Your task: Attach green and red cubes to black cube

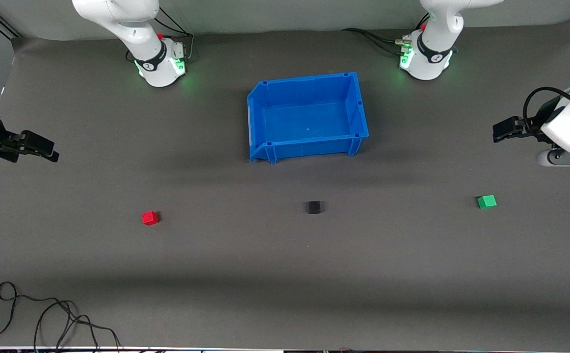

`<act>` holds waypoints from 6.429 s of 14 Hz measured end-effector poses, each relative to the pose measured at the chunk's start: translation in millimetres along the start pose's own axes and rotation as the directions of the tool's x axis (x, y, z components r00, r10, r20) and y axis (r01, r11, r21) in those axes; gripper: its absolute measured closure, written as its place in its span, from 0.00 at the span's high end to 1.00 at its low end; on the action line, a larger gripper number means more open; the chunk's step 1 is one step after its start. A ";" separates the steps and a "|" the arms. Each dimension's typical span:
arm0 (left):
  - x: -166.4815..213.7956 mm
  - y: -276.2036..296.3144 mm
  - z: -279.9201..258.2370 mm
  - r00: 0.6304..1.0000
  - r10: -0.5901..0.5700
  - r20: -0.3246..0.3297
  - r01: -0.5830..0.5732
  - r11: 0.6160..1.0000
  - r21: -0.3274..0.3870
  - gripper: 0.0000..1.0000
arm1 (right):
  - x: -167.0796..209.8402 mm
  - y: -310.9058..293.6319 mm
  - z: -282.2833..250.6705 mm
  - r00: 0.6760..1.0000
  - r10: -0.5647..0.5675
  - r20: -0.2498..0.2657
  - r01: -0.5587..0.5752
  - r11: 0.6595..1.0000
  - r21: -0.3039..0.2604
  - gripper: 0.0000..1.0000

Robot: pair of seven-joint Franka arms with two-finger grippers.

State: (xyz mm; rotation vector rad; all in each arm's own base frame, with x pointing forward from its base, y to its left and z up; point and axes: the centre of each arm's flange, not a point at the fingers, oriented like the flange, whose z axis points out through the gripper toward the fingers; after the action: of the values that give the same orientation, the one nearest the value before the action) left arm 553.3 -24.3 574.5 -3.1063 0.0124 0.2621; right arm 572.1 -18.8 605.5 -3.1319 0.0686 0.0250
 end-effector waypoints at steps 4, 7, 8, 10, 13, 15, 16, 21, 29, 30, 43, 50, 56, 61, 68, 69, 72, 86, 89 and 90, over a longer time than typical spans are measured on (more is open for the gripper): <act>0.0 0.0 0.0 1.000 0.000 0.000 0.000 1.000 0.000 1.00 | 0.0 0.0 0.0 1.000 0.000 0.000 0.000 1.000 0.000 1.00; 0.0 0.0 0.0 1.000 0.000 0.000 0.000 1.000 0.000 1.00 | 0.0 -0.8 0.0 1.000 -0.001 0.000 0.001 1.000 0.000 1.00; 0.0 0.0 0.0 1.000 0.000 0.000 0.000 1.000 0.000 1.00 | 0.0 -2.3 0.0 1.000 -0.004 -0.001 0.004 1.000 0.000 1.00; 0.0 0.0 0.0 1.000 0.000 0.000 0.000 1.000 0.000 1.00 | 0.1 -5.5 -0.1 1.000 -0.006 -0.002 0.006 1.000 0.000 1.00; 0.0 0.0 0.0 1.000 0.000 0.000 0.000 1.000 0.000 1.00 | 1.5 -10.3 0.1 0.997 0.076 -0.006 -0.076 0.997 0.001 1.00; 0.0 -0.5 0.2 1.000 -0.001 0.000 0.001 1.000 0.000 1.00 | 1.7 -13.1 -0.7 0.984 0.176 -0.008 -0.176 0.984 0.002 1.00; 0.0 -1.6 0.3 1.000 -0.003 0.001 0.003 1.000 0.002 1.00 | 1.7 -13.7 -0.9 0.967 0.253 -0.008 -0.253 0.967 0.003 1.00; -0.1 -56.0 6.4 0.998 -0.064 0.013 0.064 0.998 0.003 1.00 | 12.6 -15.6 6.3 0.773 0.635 0.005 -0.635 0.773 0.018 1.00; 50.9 -138.2 100.2 0.992 -0.108 0.064 0.111 0.993 -0.040 1.00 | 37.5 -18.5 78.6 0.339 0.922 0.189 -0.933 0.355 -0.061 1.00; 61.9 -140.6 120.1 0.991 -0.108 0.073 0.111 0.993 -0.045 1.00 | 41.2 -17.2 95.4 0.308 0.927 0.216 -0.941 0.330 -0.075 1.00; 124.5 -155.4 315.7 0.996 -0.086 0.033 0.087 0.996 -0.024 1.00 | 58.3 4.9 356.1 0.247 0.928 0.279 -0.967 0.254 0.012 1.00; 128.5 -149.2 374.4 0.996 -0.084 0.012 0.085 0.996 -0.038 1.00 | 62.0 6.0 415.0 0.258 0.927 0.271 -0.965 0.261 0.027 1.00; 122.5 -145.5 391.2 0.995 -0.099 0.023 0.100 0.994 -0.043 0.93 | 60.1 1.1 435.2 0.259 0.927 0.271 -0.964 0.264 0.018 0.91; 118.3 -144.2 394.9 0.994 -0.100 0.034 0.102 0.994 -0.043 0.91 | 64.0 0.5 431.2 0.263 0.927 0.269 -0.964 0.265 0.028 0.44; 115.2 -143.8 387.6 0.994 -0.109 0.028 0.110 0.993 -0.041 0.44 | 77.4 -10.5 415.3 0.277 0.923 0.269 -0.961 0.272 0.056 0.40; 115.2 -142.8 387.6 0.991 -0.128 0.029 0.129 0.991 -0.041 0.44 | 81.4 -20.2 409.2 0.275 0.921 0.275 -0.961 0.270 0.055 0.40; 116.9 -134.0 386.3 0.970 -0.240 0.033 0.242 0.969 -0.043 0.40 | 91.5 -62.4 390.9 0.248 0.926 0.284 -0.968 0.243 0.054 0.40; 132.4 74.0 319.8 0.486 -0.839 0.245 0.873 0.480 -0.085 0.40 | 68.8 -238.8 382.5 0.071 0.956 0.286 -0.997 0.058 0.053 0.40; 133.5 140.0 299.6 0.340 -0.909 0.240 0.940 0.334 -0.066 0.40 | 41.8 -330.2 392.8 -0.032 0.952 0.303 -0.998 -0.048 0.045 0.40; 133.4 161.5 295.6 0.301 -0.923 0.239 0.954 0.293 -0.069 0.40 | 33.9 -356.2 395.8 -0.059 0.948 0.311 -0.996 -0.076 0.042 0.40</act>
State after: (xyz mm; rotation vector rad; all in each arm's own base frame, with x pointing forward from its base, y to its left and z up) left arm 633.7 -179.1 257.0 -2.5612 -1.9020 0.4414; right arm 615.4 339.2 212.3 -1.9070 2.1429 0.2834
